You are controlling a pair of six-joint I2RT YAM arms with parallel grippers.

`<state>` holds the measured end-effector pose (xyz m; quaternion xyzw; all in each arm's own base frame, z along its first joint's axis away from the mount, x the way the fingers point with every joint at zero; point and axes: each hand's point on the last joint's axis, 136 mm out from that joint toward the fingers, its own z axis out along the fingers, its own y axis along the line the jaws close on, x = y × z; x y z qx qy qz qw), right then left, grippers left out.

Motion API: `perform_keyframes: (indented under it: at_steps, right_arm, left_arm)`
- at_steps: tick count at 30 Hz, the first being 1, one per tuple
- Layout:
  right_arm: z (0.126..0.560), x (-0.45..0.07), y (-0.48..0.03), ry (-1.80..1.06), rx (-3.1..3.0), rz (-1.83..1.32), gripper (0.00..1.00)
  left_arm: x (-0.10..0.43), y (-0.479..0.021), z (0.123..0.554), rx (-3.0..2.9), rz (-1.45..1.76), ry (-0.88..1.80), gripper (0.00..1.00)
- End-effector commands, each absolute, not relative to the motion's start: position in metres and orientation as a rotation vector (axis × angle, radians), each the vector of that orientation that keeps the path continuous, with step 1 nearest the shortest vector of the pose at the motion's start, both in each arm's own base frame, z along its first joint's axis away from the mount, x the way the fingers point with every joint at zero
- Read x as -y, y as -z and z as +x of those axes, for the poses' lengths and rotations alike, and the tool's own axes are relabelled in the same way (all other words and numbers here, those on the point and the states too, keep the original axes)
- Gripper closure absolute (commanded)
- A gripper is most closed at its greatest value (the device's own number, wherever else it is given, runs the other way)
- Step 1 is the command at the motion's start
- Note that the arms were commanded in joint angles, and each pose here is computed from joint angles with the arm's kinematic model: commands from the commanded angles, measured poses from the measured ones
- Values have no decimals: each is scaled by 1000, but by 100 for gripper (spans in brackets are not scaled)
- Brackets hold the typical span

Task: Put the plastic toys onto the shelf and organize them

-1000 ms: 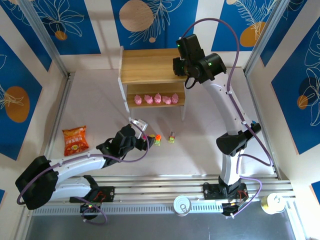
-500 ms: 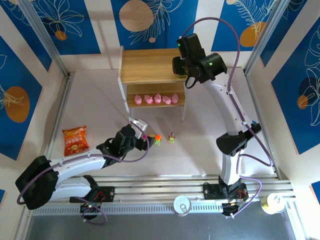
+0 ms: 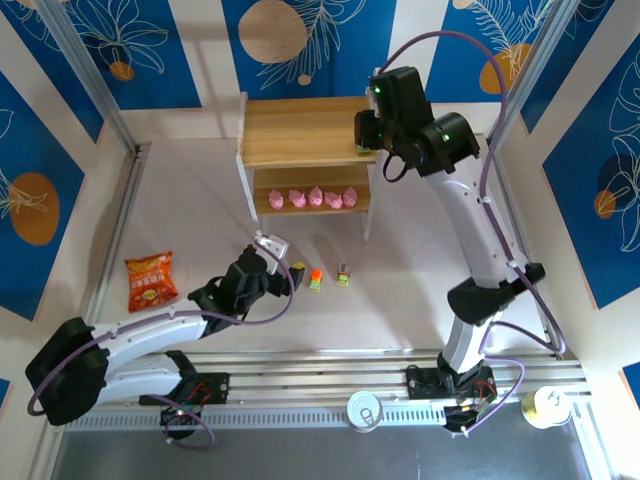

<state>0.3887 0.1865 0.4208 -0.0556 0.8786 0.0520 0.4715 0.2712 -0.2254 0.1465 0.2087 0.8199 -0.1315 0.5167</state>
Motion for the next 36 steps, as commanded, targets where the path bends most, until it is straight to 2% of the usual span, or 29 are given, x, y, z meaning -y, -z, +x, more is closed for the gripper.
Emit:
perform_keyframes:
  at_steps: [1,6,16,22,36]
  right_arm:
    - [363,-187,-435,-147,-2087,-143,56]
    - [329,-197,-410,-129,-2098,-184,56]
    - [281,-217,-324,-164,-2227,-185,56]
    - [267,-227,-264,-167,-2326,-145,56]
    - [253,-231,-161,-144,-2497,-26,57]
  left_arm:
    - [205,-146,275,-1974,427,254,10]
    - [198,-143,278,-1995,402,247,10]
    - [199,-134,283,-2034,402,309,9]
    - [208,-131,282,-2038,439,367,5]
    - [215,-130,280,-2041,469,412,0]
